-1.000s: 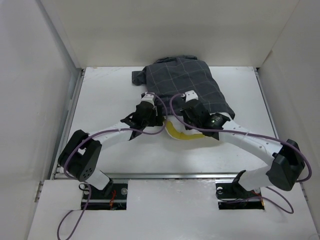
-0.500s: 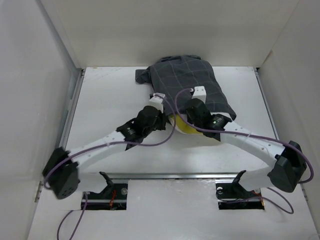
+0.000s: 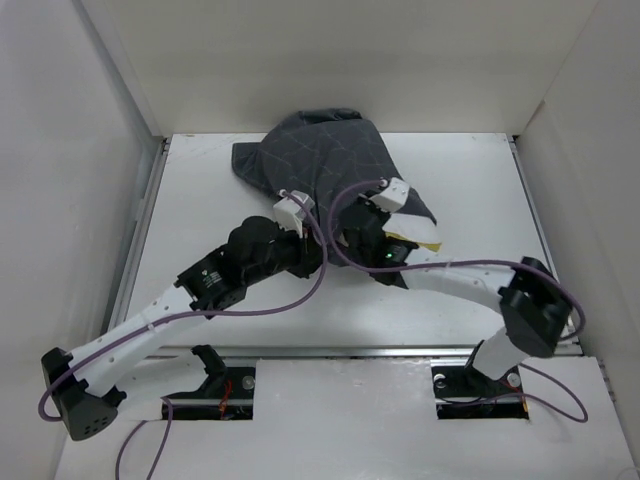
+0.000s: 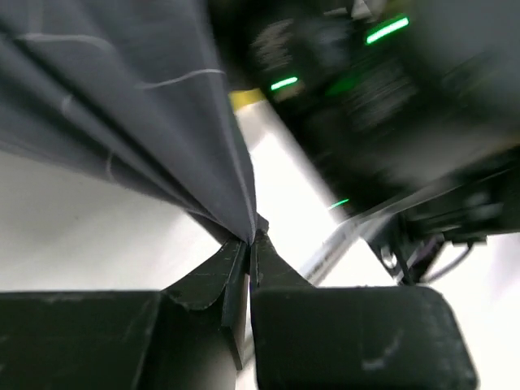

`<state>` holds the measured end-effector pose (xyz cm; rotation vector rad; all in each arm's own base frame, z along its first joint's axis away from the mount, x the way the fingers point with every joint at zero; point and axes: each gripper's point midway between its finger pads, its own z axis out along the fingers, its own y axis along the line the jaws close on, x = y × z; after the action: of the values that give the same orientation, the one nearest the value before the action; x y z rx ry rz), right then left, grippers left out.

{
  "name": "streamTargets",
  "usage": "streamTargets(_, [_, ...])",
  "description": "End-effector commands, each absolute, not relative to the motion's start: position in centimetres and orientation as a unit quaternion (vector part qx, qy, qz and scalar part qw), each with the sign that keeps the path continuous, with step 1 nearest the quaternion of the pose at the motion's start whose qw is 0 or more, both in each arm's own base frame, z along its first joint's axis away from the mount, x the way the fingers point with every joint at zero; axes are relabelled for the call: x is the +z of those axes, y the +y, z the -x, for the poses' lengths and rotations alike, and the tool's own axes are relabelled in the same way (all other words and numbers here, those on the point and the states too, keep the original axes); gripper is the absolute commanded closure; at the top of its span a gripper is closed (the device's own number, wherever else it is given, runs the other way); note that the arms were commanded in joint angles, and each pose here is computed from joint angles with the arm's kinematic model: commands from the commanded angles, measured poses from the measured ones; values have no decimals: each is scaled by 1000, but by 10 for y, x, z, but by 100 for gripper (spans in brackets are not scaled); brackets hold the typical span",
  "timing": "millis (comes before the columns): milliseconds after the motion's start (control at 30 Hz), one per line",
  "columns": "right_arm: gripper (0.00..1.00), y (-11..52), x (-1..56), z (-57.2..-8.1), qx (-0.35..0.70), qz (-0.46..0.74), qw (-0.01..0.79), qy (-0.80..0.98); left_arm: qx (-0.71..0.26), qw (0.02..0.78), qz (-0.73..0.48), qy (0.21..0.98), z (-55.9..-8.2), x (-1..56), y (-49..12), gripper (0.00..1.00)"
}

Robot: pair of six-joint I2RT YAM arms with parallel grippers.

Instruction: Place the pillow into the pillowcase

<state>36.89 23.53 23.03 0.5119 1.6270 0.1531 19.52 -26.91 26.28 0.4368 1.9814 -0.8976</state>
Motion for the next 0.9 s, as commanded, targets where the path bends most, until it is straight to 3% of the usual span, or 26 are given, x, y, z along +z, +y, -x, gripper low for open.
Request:
streamTargets(0, [100, 279, 264, -381, 146, -289, 675, 663, -472, 394, -256, 746, -145, 311, -293, 100])
streamTargets(100, [100, 325, 222, -379, 187, -233, 640, 708, -485, 373, -273, 742, -137, 310, -300, 100])
streamTargets(167, [89, 334, 207, -375, 195, -213, 623, 727, -486, 366, -268, 747, -138, 307, -301, 100])
streamTargets(200, [77, 337, 202, -373, 198, -202, 616, 736, -479, 363, -260, 756, -139, 303, -300, 100])
streamTargets(233, [43, 337, 196, -367, 201, -185, 604, 748, -469, 360, -249, 767, -142, 298, -297, 100])
streamTargets(300, [26, 333, 201, -355, 208, -163, 588, 764, -443, 383, -212, 782, -154, 297, -286, 96])
streamTargets(333, [17, 334, 202, -348, 219, -148, 576, 773, -428, 383, -198, 794, -157, 291, -281, 86])
streamTargets(367, [15, 328, 192, -339, 204, -125, 564, 790, -417, 394, -187, 797, -161, 292, -275, 74])
streamTargets(433, [12, 316, 199, -330, 205, -108, 557, 798, -396, 424, -157, 799, -171, 297, -263, 61])
streamTargets(467, [10, 308, 182, -322, 192, -97, 545, 810, -385, 434, -146, 801, -177, 297, -260, 45])
streamTargets(500, [1, 304, 174, -317, 190, -91, 539, 816, -369, 455, -120, 801, -186, 301, -251, 13])
streamTargets(533, [1, 296, 164, -314, 181, -91, 530, 823, -364, 464, -106, 800, -191, 303, -249, 0])
streamTargets(700, [1, 234, 116, -314, 127, -128, 483, 857, -327, 476, -71, 813, -216, 287, -253, 0])
streamTargets(867, [1, 179, 134, -338, 136, -162, 494, 843, -288, 411, -85, 861, -234, 224, -283, 0])
